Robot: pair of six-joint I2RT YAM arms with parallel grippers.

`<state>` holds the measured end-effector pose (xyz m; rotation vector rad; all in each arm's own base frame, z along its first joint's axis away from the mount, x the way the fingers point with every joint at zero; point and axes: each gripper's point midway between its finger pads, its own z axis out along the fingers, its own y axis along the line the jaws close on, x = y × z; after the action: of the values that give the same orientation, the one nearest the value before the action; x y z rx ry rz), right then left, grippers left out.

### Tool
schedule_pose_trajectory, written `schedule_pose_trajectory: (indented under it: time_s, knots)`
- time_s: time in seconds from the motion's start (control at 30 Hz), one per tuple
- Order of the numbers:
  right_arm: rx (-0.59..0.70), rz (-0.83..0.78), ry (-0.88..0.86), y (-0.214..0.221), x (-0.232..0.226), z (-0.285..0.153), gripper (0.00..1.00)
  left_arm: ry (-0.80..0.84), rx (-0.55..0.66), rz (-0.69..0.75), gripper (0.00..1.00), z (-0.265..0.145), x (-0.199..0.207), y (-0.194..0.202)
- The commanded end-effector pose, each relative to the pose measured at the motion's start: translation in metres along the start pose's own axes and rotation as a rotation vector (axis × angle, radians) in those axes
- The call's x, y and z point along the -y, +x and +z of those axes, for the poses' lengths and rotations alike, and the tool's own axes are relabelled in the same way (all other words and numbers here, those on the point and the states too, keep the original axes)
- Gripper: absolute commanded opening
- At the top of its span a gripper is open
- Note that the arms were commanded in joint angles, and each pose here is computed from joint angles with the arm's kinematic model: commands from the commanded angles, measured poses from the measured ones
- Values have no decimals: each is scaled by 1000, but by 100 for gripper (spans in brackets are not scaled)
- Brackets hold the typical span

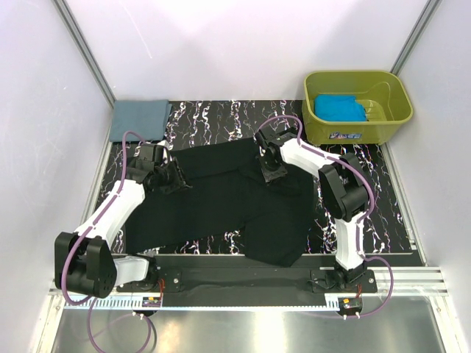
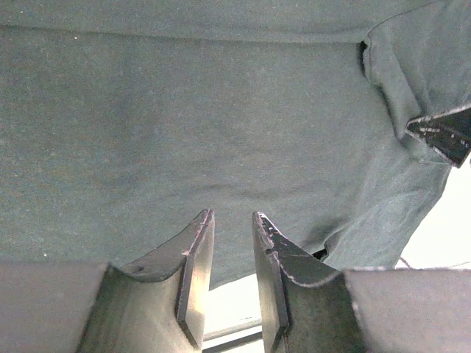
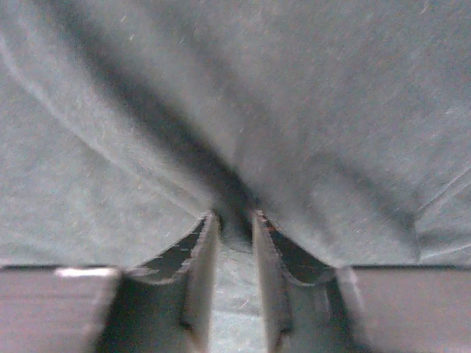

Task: Fold and stack the t-shirts
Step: Fold the tshirt

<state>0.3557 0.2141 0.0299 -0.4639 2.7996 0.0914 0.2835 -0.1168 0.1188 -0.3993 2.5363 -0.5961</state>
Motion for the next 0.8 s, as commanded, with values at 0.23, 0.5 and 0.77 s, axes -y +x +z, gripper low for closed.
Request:
schedule_pose_trajectory:
  time_s: [0.23, 0.5, 0.77]
  knots:
    - [127, -12, 155, -47, 23, -7, 3, 33, 3, 28, 30, 0, 10, -10]
    - [165, 7, 166, -79, 43, -3, 15, 30, -23, 28, 29, 4, 8, -5]
    - [227, 52, 219, -121, 77, 3, 34, 33, -42, 38, 29, 3, 8, -1]
